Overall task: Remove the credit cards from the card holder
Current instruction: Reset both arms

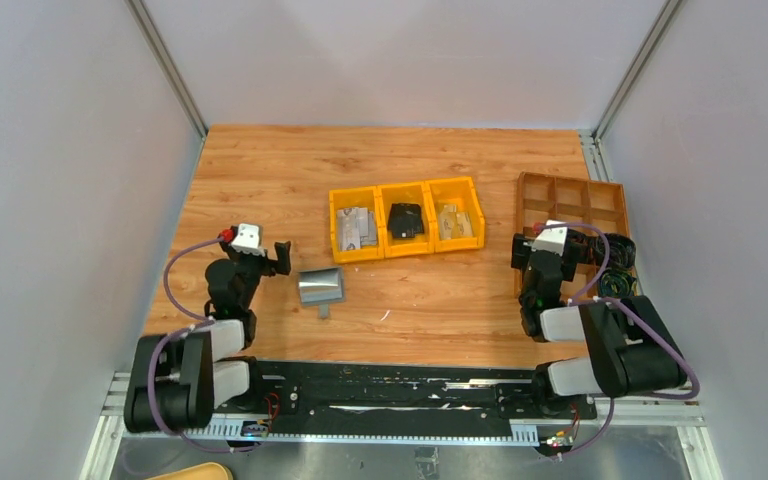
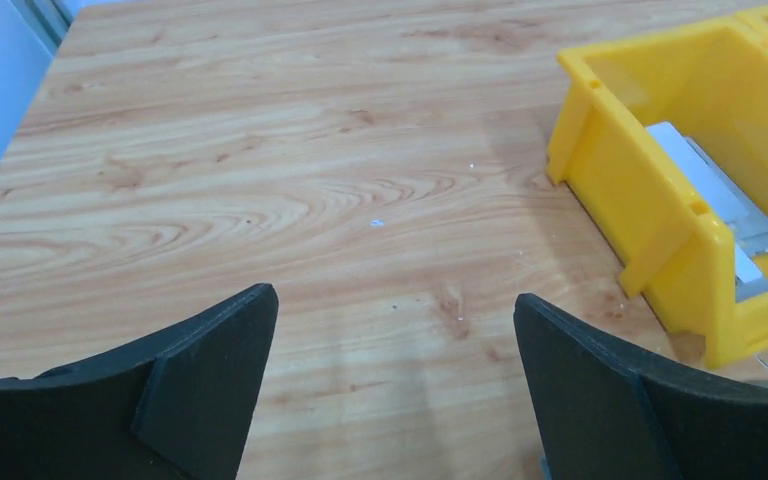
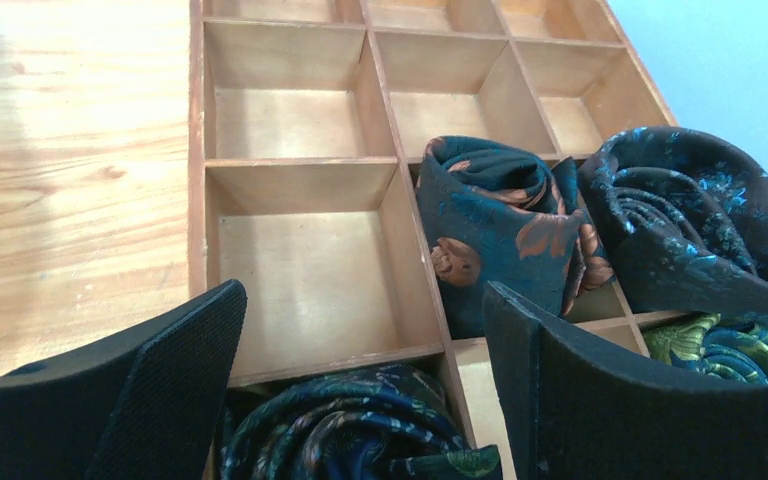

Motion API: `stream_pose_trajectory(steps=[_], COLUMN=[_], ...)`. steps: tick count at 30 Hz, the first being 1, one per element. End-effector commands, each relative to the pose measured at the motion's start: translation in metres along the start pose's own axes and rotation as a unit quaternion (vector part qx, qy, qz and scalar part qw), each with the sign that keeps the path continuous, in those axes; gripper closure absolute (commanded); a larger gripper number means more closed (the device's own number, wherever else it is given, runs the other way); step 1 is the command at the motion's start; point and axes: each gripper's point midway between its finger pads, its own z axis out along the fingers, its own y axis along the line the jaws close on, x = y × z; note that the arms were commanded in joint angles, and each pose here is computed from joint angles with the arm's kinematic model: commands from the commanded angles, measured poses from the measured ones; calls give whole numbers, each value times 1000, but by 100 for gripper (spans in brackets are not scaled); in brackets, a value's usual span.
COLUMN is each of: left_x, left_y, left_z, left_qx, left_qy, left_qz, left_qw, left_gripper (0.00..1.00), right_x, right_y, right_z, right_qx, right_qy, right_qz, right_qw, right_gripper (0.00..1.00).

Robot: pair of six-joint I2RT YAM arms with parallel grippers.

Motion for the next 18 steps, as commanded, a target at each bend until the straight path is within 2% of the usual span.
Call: stream_pose_trajectory(steps=[1,3,4,6,7,18], left_x=[-16,-17,-15,6,3,1], left_y=[16,13,12,17,16,12], left_z=[7,10,12,20,27,34], left_qx=[-46,-35,-31,-40,-47,-49], left_qy=[-70,-90,-81,-6,2,0], left_qz=[-23,-32,-30,-31,-23,-11], left_qw=[996,995,996,999,999,999], left_gripper=[0,0,0,0,0,0], right_x=[-6,-5,-6,-1,-1,-2], right_y=[11,11,10,7,7,6], right_z=[5,11,14,18,19,18], right_qx=[-35,-31,-27,-28,-30,-30], right_qy=[-38,-28,-22,-6,-4,-8], right_qz=[-19,-19,-13,-3,-1,0], right_qw=[999,999,999,1000,1000,1000], right_gripper=[8,8,8,8,8,7])
